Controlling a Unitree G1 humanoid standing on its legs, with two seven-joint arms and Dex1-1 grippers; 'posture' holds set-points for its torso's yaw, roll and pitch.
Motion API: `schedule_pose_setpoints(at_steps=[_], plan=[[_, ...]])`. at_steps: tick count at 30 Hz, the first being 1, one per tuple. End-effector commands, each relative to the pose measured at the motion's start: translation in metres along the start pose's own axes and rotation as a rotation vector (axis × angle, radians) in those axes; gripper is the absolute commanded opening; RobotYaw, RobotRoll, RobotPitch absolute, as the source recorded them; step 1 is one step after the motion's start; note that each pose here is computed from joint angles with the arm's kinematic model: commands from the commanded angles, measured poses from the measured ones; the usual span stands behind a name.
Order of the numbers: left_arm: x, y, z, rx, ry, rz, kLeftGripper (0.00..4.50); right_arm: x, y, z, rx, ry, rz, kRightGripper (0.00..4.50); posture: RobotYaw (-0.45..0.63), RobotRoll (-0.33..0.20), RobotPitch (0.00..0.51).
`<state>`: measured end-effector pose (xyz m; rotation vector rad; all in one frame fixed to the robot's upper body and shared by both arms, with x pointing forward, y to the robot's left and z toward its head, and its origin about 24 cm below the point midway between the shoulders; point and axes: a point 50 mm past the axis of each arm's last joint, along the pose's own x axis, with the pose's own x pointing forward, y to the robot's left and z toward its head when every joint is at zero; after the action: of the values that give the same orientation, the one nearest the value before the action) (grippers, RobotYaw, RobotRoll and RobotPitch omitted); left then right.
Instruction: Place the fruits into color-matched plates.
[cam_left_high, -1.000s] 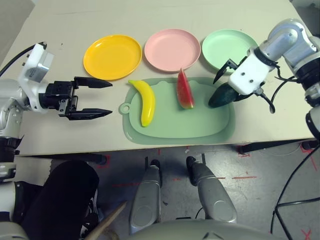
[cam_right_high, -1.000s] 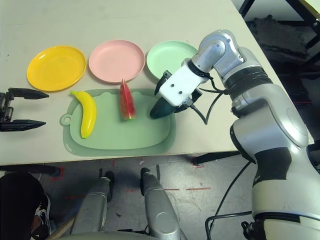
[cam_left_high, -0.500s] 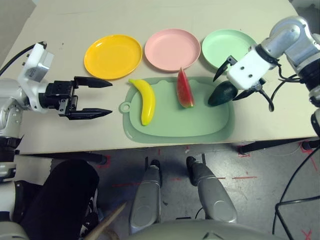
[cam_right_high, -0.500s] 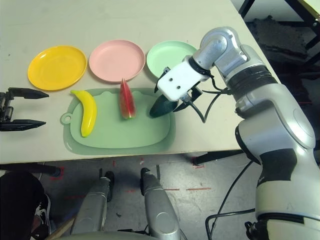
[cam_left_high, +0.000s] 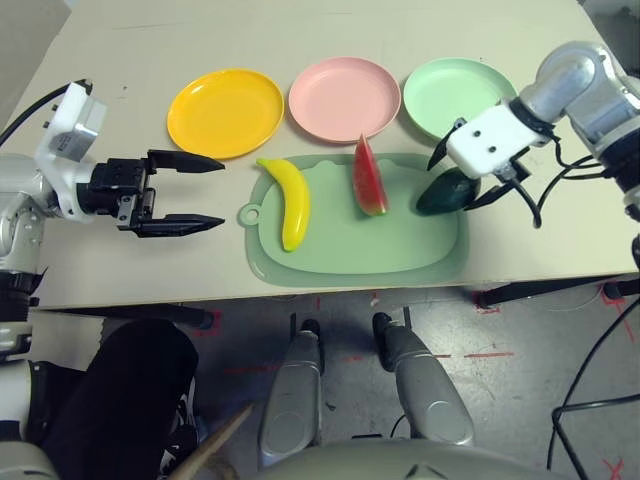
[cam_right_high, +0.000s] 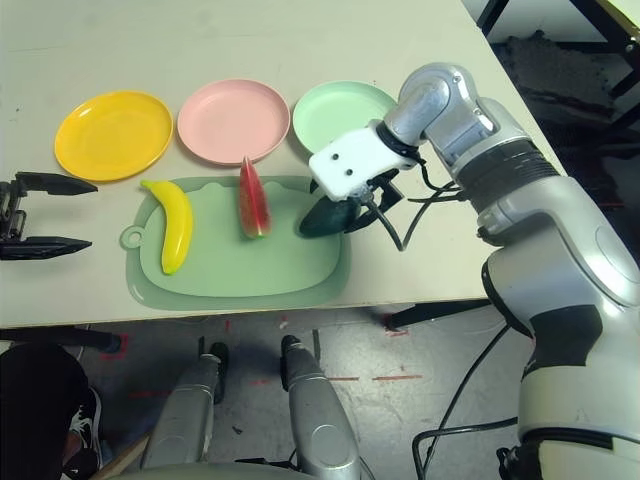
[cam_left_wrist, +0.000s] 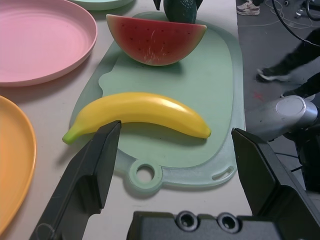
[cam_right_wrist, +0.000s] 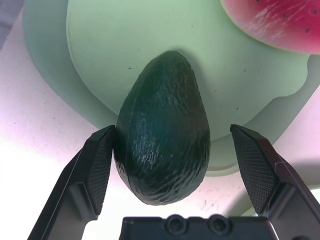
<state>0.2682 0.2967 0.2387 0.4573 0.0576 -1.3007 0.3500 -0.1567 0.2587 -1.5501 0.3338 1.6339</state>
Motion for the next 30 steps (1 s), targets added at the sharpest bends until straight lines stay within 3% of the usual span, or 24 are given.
schedule_pose_setpoints(at_steps=[1, 4, 7, 8, 17, 30], plan=[[-0.003, -0.002, 0.0, 0.003, 0.04, -0.012, 4.5, 0.004, 0.004, -0.002, 0.02, 0.005, 0.024, 4.47, -0.06, 0.0, 0.32], [-0.003, -0.002, 0.0, 0.006, 0.042, -0.011, 4.5, 0.004, 0.005, -0.003, 0.033, 0.008, 0.026, 4.07, -0.06, 0.0, 0.32], [-0.004, -0.001, 0.001, 0.011, 0.042, -0.008, 4.5, 0.005, 0.005, -0.003, 0.045, 0.005, 0.026, 3.09, -0.06, 0.0, 0.32], [-0.004, -0.001, 0.002, 0.013, 0.043, -0.007, 4.5, 0.005, 0.005, -0.003, 0.05, 0.002, 0.027, 3.02, -0.06, 0.0, 0.32], [-0.004, 0.0, 0.003, 0.015, 0.048, -0.011, 4.5, -0.002, 0.001, 0.0, 0.066, -0.012, 0.001, 3.02, -0.06, 0.0, 0.319], [-0.002, 0.005, 0.006, 0.017, -0.029, 0.016, 4.5, -0.058, -0.031, 0.009, 0.166, -0.005, -0.196, 3.02, -0.07, 0.0, 0.316]])
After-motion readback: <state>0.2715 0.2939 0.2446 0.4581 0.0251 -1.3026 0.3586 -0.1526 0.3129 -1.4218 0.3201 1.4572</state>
